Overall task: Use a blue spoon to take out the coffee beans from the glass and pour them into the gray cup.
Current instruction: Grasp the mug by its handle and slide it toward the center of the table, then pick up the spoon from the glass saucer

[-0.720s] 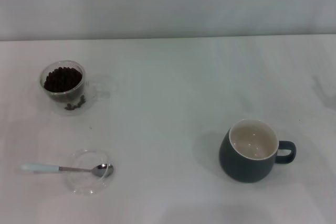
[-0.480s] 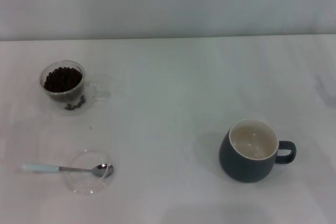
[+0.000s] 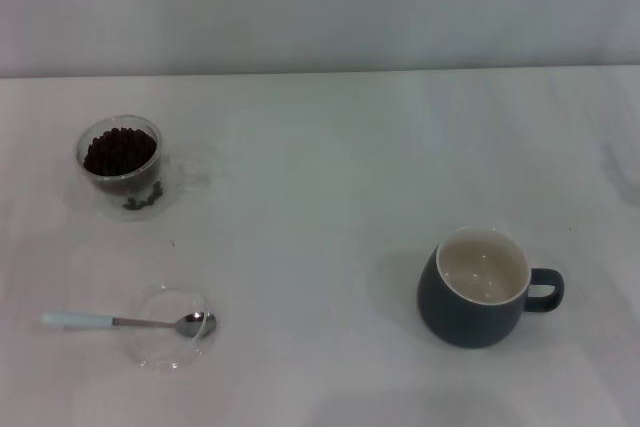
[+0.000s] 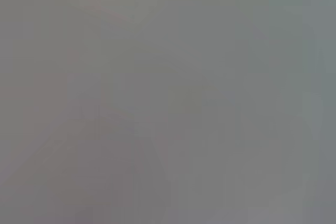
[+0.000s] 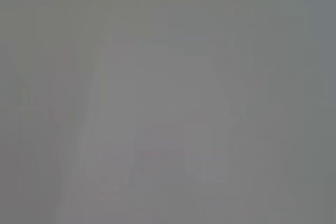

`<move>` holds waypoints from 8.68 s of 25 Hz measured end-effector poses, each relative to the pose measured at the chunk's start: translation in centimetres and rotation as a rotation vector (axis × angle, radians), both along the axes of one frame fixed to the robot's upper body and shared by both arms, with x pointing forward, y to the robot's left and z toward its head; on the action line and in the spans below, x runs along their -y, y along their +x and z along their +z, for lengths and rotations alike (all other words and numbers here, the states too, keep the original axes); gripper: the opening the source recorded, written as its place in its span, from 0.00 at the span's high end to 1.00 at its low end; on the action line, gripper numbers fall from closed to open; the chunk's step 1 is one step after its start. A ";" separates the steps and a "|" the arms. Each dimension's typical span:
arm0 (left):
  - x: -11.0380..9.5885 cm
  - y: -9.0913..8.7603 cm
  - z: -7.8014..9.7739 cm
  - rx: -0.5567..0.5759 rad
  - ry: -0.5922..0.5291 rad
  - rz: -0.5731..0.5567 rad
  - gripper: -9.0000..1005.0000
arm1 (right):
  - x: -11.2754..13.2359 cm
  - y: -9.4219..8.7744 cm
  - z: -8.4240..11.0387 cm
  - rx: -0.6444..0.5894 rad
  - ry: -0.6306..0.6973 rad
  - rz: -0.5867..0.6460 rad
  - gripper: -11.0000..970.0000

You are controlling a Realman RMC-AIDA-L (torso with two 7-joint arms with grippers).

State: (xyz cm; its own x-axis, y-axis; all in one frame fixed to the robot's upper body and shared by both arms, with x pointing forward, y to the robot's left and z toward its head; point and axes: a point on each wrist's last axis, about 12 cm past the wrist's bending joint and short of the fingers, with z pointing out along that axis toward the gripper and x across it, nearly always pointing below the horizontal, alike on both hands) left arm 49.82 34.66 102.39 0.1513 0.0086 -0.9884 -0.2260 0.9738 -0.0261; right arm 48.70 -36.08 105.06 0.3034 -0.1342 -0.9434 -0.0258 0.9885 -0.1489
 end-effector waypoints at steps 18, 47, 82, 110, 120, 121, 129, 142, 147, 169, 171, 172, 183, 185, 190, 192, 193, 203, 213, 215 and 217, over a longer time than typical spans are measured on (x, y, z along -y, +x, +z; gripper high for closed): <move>-0.2 -0.8 -0.4 -0.018 0.005 0.001 0.12 | 0.4 -0.9 -0.9 -0.058 -0.019 -0.007 0.12; -1.7 -2.1 -0.5 -0.026 0.070 -0.004 0.11 | -2.7 -12.4 -7.0 -0.439 0.042 0.352 0.13; -2.2 -2.0 -0.4 -0.024 0.061 0.033 0.12 | -3.8 -8.9 -8.0 -0.544 -0.013 0.368 0.48; -2.0 -2.0 -0.5 -0.028 0.052 0.033 0.11 | -5.9 -7.0 -7.3 -0.507 -0.033 0.482 0.83; -2.0 -2.3 -0.7 -0.033 0.046 0.035 0.11 | -8.5 -5.5 -7.1 -0.536 -0.021 0.565 0.83; -1.9 -2.3 -0.7 -0.034 0.045 0.034 0.11 | -9.1 -5.2 -7.1 -0.538 -0.022 0.577 0.83; -1.9 -2.4 -0.8 -0.036 0.043 0.035 0.12 | -12.0 -4.1 -6.5 -0.525 -0.007 0.637 0.84; -2.1 -2.5 -0.8 -0.041 0.044 0.041 0.11 | -13.6 -3.5 -6.2 -0.504 -0.056 0.699 0.84; -2.2 -2.4 -0.9 -0.050 0.044 0.043 0.11 | -14.2 -3.4 -6.1 -0.499 -0.087 0.727 0.84; -2.4 -2.2 -0.8 -0.059 0.052 0.045 0.11 | -14.2 -2.9 -6.3 -0.486 -0.183 0.733 0.83; -2.4 -2.2 -0.8 -0.059 0.053 0.045 0.11 | -14.2 -2.9 -6.3 -0.479 -0.191 0.730 0.79; -2.4 -2.2 -0.8 -0.059 0.053 0.045 0.11 | -14.2 -2.9 -6.2 -0.478 -0.192 0.730 0.76; -2.4 -2.2 -0.8 -0.060 0.052 0.047 0.12 | -13.4 -2.9 -6.6 -0.497 -0.193 0.696 0.62; -2.4 -2.2 -0.9 -0.065 0.051 0.048 0.12 | -13.1 -2.9 -6.6 -0.501 -0.190 0.687 0.59; -2.6 -2.4 -1.0 -0.071 0.047 0.059 0.11 | -12.5 -3.1 -6.9 -0.519 -0.182 0.665 0.54; -2.7 -2.5 -1.1 -0.073 0.046 0.064 0.11 | -12.2 -3.3 -7.1 -0.527 -0.182 0.659 0.48; -2.7 -2.6 -1.1 -0.074 0.046 0.065 0.11 | -12.1 -3.4 -7.1 -0.530 -0.182 0.656 0.43; -2.9 -2.6 -1.0 -0.071 0.055 0.070 0.12 | -9.7 -6.2 -7.4 -0.500 -0.134 0.634 0.23; -2.6 -2.7 -1.0 -0.064 0.044 0.048 0.12 | -6.1 -9.3 -7.4 -0.473 -0.088 0.548 0.23; -2.3 -3.0 -1.2 -0.060 0.024 0.028 0.12 | -5.2 -10.0 -6.7 -0.418 -0.060 0.513 0.23; -2.0 -3.9 -1.4 -0.041 -0.028 -0.013 0.12 | -4.5 -10.3 -6.0 -0.356 -0.039 0.483 0.23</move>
State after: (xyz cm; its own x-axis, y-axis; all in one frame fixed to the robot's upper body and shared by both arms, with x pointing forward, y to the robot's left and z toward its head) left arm 45.93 36.68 101.03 0.1111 -0.0208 -0.9936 -0.2147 0.9757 -0.0444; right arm 38.39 -31.59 99.07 0.0045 -0.0966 -0.9953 -0.5257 0.8465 -0.0845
